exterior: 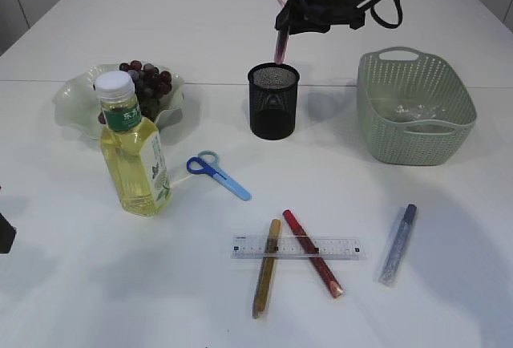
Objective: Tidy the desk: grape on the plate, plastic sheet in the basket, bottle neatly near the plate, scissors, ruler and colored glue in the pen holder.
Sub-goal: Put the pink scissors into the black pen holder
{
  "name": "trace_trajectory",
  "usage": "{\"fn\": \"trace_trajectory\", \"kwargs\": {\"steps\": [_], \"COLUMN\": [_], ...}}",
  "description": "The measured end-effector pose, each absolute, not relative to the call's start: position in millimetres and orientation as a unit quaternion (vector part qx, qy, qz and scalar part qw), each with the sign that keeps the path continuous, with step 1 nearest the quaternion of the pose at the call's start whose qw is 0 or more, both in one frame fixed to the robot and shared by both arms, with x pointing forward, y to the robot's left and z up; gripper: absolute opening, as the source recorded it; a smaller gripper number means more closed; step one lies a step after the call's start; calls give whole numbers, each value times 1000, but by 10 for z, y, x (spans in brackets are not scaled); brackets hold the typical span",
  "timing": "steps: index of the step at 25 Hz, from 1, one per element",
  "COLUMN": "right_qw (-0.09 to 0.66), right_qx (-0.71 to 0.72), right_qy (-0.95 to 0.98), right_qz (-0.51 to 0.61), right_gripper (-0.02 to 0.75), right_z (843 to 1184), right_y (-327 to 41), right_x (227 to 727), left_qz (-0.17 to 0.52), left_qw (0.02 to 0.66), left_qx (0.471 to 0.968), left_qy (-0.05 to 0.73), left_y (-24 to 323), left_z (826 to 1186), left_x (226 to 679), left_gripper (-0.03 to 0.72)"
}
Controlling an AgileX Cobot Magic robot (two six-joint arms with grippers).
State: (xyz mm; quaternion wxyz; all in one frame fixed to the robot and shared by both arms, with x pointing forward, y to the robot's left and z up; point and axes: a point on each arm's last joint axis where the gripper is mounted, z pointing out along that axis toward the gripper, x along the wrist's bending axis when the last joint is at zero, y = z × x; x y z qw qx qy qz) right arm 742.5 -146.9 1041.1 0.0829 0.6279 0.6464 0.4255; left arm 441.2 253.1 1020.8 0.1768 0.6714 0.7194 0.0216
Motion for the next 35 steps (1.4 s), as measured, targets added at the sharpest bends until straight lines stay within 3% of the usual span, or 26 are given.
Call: {"fn": "trace_trajectory", "kwargs": {"steps": [12, 20, 23, 28, 35], "right_qw": [140, 135, 135, 126, 110], "right_qx": [519, 512, 511, 515, 512], "right_qy": [724, 737, 737, 732, 732], "right_qz": [432, 421, 421, 427, 435], "right_gripper": [176, 179, 226, 403, 437], "right_z": [9976, 9771, 9771, 9777, 9908], "right_y": [-1396, -1380, -1380, -1369, -1352], "right_x": [7606, 7640, 7640, 7637, 7585], "left_qz": [18, 17, 17, 17, 17], "left_qw": [172, 171, 171, 171, 171], "left_qx": [672, 673, 673, 673, 673], "left_qy": [720, 720, 720, 720, 720], "left_y": [2532, 2532, 2532, 2532, 2532], "left_z": [10204, 10204, 10204, 10204, 10204], "left_x": [4401, 4399, 4399, 4399, 4399], "left_gripper": [417, 417, 417, 417, 417]}}
